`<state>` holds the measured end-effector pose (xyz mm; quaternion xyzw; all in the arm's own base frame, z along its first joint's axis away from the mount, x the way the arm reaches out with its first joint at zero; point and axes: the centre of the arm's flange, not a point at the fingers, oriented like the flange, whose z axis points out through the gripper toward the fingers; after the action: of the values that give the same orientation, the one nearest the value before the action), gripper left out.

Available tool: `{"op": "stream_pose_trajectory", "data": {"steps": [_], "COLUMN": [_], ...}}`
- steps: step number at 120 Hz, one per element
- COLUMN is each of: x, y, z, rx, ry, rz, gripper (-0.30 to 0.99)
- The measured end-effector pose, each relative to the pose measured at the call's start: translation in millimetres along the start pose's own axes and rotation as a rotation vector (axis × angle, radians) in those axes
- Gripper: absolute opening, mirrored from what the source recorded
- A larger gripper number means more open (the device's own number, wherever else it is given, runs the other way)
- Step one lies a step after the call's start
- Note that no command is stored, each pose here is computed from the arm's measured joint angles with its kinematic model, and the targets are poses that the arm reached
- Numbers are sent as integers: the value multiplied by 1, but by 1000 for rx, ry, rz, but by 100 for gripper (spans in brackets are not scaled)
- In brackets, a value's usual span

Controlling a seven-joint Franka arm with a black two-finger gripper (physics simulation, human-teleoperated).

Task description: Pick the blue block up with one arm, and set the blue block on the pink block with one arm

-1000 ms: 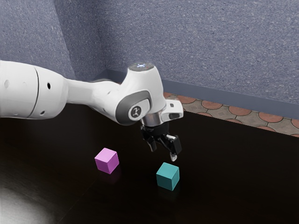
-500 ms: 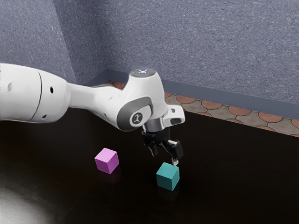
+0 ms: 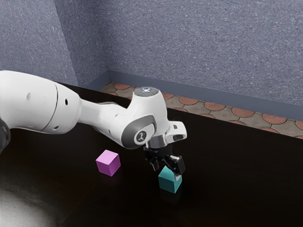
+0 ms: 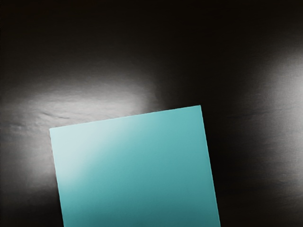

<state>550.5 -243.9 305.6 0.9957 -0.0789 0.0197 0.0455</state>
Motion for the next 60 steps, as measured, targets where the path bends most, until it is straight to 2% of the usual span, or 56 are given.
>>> {"op": "stream_pose_trajectory", "data": {"steps": [60], "x": [10], "y": [-2], "z": [24], "rx": [14], "ry": [-11], "rz": [-9], "gripper": [67]}}
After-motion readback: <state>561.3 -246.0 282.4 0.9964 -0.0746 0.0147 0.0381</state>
